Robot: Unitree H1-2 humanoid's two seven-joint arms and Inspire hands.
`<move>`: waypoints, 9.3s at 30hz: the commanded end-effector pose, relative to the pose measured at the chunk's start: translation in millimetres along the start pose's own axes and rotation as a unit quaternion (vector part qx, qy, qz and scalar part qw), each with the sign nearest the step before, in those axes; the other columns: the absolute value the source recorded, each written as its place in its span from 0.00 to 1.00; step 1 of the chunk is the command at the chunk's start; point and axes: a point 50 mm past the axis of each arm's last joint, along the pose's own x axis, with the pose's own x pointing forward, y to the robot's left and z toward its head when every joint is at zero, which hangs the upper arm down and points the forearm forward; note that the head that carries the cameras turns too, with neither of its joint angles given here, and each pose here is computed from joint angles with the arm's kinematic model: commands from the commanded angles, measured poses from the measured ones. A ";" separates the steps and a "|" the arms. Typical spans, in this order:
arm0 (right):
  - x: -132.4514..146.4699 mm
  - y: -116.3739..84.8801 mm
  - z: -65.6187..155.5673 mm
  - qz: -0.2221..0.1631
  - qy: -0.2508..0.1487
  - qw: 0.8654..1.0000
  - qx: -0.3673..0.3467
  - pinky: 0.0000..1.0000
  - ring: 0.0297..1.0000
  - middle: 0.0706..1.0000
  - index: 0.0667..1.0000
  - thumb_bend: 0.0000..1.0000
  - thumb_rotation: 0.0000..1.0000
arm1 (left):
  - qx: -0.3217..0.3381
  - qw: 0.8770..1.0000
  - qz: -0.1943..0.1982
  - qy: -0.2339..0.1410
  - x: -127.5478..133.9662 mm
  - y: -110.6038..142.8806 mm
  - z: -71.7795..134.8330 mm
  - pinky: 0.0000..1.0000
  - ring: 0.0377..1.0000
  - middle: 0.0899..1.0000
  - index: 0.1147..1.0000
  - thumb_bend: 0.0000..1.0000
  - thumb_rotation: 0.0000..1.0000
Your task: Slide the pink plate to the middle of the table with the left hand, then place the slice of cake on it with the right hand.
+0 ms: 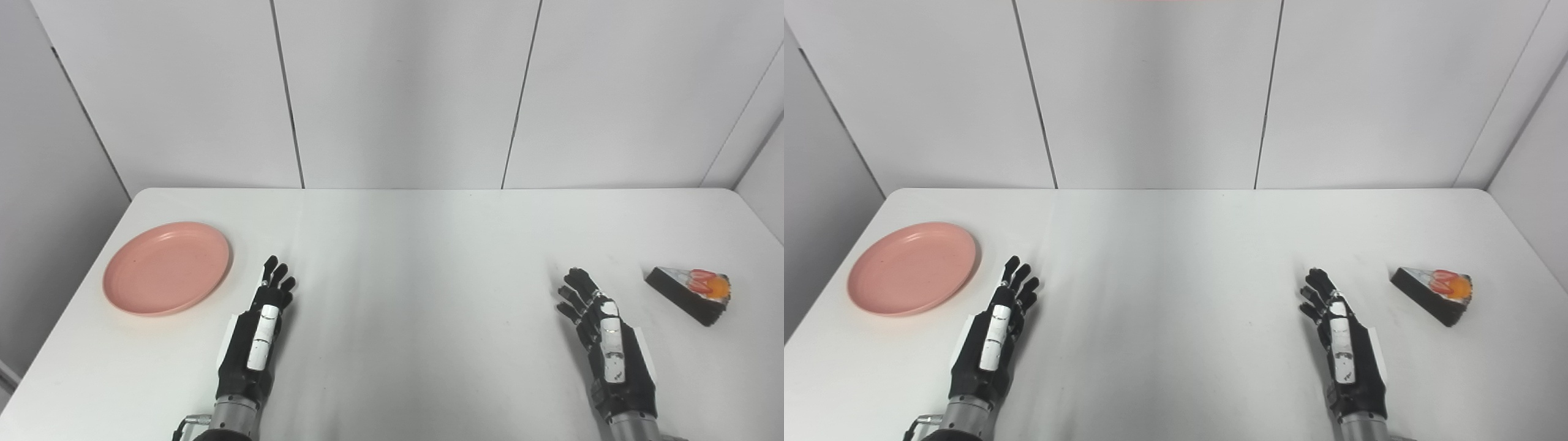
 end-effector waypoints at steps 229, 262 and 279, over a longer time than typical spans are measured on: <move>-15.8 24.8 -31.4 0.004 0.044 0.998 0.045 0.75 0.75 0.77 0.77 0.82 0.92 | -0.073 0.989 -0.107 0.067 137.9 -43.9 -48.8 0.82 0.84 0.83 0.81 0.73 0.88; -8.1 51.9 0.6 -0.006 0.003 0.992 -0.126 0.76 0.77 0.82 0.81 0.67 0.85 | -0.120 0.984 -0.116 0.066 144.7 -52.8 -44.4 0.77 0.83 0.82 0.81 0.81 0.83; 14.7 -36.3 148.5 -0.038 -0.078 0.865 -0.494 0.70 0.80 0.84 0.84 0.77 0.53 | -0.123 0.984 -0.111 0.063 141.4 -52.1 -44.5 0.78 0.84 0.83 0.79 0.79 0.84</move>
